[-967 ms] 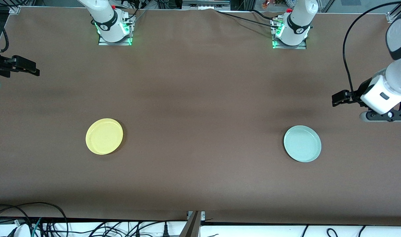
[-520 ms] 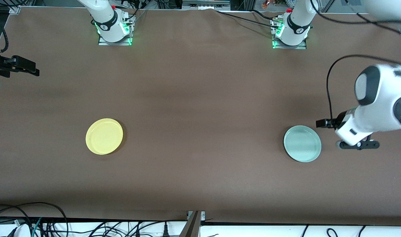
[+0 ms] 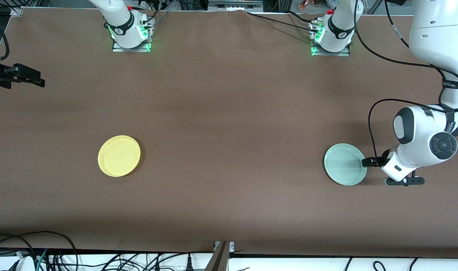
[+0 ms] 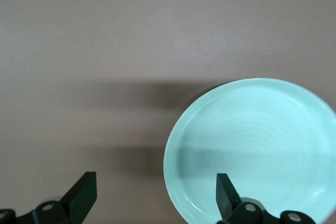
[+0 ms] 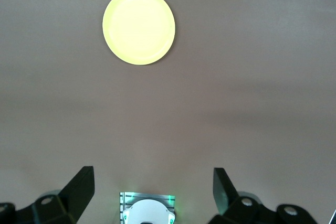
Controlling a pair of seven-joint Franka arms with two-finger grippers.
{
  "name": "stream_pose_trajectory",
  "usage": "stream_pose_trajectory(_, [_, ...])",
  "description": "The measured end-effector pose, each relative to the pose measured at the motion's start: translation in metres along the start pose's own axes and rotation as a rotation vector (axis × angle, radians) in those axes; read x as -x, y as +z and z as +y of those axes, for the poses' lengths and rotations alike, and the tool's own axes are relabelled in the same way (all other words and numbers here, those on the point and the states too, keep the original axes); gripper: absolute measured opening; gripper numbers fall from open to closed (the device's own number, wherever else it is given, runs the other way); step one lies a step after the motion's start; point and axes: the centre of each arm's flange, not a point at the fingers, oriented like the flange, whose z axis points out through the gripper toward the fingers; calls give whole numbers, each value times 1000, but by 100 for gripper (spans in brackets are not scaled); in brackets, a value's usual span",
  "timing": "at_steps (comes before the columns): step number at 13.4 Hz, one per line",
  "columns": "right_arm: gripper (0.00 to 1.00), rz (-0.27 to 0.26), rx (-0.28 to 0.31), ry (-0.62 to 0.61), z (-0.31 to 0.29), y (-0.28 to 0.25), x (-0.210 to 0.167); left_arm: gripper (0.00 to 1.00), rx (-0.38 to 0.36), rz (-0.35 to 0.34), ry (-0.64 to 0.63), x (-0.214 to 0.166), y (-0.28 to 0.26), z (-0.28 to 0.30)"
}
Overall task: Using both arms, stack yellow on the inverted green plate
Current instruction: 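Close the left gripper on the green plate's rim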
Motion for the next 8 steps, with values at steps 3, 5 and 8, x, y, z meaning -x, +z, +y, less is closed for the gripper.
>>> stream_pose_trajectory(3, [100, 0, 0, 0, 0, 0, 0, 100, 2, 27, 2, 16, 28, 2])
stream_pose_trajectory(5, [100, 0, 0, 0, 0, 0, 0, 100, 2, 32, 3, 17, 31, 2])
stream_pose_trajectory(8, [100, 0, 0, 0, 0, 0, 0, 95, 2, 39, 9, 17, 29, 2])
